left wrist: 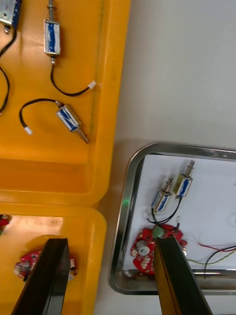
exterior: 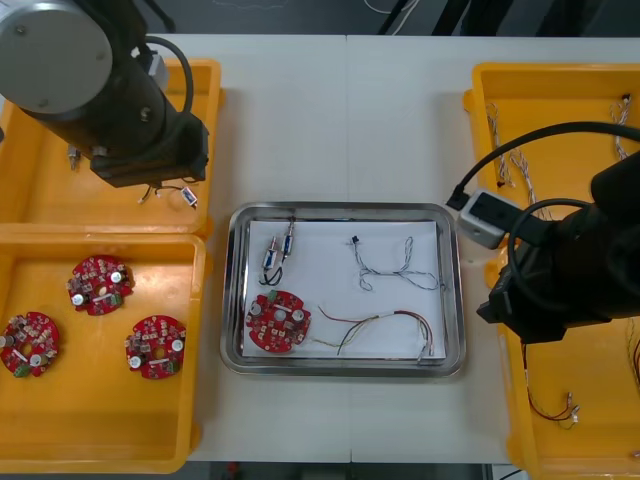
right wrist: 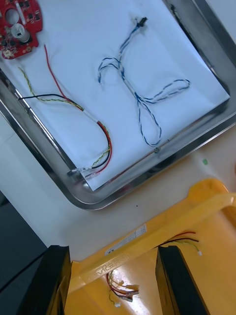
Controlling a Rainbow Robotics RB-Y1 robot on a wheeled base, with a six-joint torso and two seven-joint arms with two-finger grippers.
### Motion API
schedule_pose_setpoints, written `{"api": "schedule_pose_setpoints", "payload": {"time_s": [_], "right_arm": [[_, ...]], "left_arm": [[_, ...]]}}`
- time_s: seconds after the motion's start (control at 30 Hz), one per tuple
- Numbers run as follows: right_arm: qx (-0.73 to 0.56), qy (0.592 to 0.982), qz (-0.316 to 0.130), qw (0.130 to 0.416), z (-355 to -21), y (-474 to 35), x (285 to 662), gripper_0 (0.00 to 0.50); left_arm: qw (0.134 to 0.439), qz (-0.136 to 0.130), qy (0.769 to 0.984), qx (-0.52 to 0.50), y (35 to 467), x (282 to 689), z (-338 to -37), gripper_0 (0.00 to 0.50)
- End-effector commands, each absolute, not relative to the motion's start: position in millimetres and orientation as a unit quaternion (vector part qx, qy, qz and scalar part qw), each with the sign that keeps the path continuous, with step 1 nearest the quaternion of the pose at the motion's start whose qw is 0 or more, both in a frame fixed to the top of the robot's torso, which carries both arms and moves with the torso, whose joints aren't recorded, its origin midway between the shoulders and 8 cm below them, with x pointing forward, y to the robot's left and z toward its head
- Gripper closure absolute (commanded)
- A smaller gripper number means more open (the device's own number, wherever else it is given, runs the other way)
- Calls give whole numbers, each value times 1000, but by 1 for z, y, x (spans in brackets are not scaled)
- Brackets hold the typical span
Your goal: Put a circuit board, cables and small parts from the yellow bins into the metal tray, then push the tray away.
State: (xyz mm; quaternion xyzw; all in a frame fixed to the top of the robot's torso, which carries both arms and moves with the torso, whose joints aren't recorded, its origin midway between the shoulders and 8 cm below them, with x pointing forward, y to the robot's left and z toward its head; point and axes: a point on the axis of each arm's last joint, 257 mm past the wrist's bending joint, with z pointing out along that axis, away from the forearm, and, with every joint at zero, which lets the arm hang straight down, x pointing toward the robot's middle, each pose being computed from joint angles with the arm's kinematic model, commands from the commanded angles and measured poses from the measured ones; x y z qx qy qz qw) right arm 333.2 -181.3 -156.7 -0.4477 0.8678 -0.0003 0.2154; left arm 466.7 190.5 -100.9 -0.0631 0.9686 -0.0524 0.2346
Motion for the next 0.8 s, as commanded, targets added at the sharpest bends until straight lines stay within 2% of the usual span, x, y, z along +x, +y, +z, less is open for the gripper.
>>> {"api": "schedule_pose_setpoints", "payload": {"time_s": [0.03, 0.13, 0.27, 0.47, 0.8], "right_arm": [[-526, 818, -24, 230, -154, -144, 335, 0], [-555, 797, -37, 234, -160, -125, 335, 0], [-587, 777, -34, 225, -175, -96, 331, 0], [-634, 747, -29, 195, -197, -52, 323, 0], [-678, 710, -71, 177, -232, -24, 319, 0]], "left_arm": [[251, -33, 967, -33, 232, 464, -82, 0], [249, -28, 968, -32, 252, 461, -81, 0], [247, -17, 968, -46, 278, 457, -83, 0], [240, -15, 968, -72, 307, 448, -92, 0], [239, -9, 968, -74, 345, 429, -104, 0]]}}
